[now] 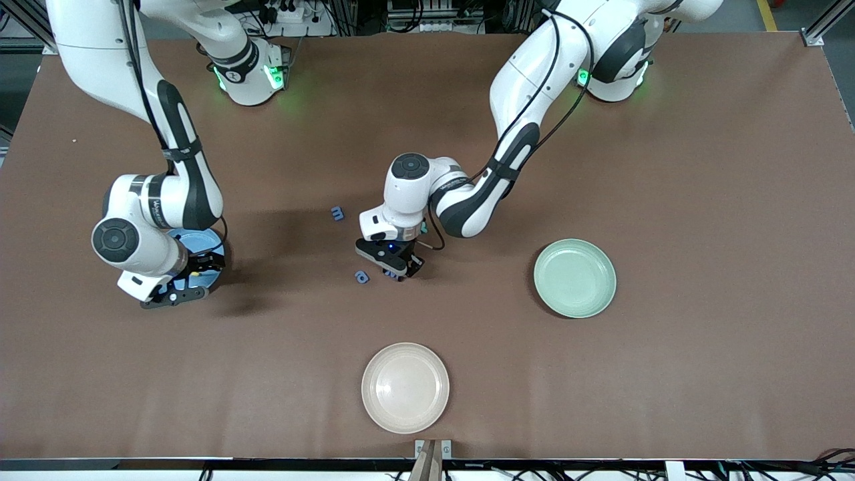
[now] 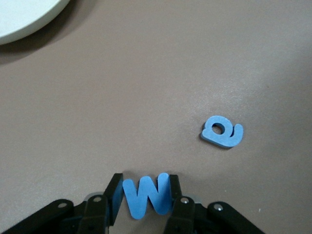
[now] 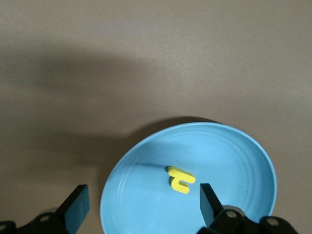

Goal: Sort upper and lower case letters into plates
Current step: 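Carry the W onto the green plate with the left gripper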

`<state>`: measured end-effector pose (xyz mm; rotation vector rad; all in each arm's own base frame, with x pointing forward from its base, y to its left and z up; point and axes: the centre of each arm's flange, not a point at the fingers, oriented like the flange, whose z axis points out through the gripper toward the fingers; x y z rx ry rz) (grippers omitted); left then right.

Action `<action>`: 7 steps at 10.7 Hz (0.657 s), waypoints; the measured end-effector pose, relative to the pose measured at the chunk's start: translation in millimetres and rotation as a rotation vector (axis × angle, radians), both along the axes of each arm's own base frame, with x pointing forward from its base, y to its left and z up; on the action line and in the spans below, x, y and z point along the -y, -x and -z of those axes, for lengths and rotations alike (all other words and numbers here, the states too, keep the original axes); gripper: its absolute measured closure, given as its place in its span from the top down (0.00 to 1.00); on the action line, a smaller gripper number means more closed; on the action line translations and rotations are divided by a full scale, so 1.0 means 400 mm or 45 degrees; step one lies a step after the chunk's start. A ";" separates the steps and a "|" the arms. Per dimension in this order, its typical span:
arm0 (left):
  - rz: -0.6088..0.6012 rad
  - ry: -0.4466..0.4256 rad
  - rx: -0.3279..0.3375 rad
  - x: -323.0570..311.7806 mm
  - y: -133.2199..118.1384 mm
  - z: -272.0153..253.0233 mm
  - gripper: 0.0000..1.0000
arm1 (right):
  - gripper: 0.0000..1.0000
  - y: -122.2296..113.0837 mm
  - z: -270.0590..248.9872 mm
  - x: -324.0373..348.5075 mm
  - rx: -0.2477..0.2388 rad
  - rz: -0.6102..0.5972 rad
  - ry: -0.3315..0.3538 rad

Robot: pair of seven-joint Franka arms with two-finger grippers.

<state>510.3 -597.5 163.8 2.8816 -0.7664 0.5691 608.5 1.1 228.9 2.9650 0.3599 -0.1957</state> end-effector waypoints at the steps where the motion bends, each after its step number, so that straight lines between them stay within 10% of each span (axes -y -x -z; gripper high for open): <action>1: -0.002 -0.002 -0.001 -0.001 -0.001 0.000 0.43 | 1.00 0.000 0.000 -0.008 0.000 -0.006 0.000; 7: -0.022 -0.201 -0.134 -0.147 -0.137 -0.089 0.43 | 1.00 0.011 -0.014 -0.204 -0.022 0.001 -0.111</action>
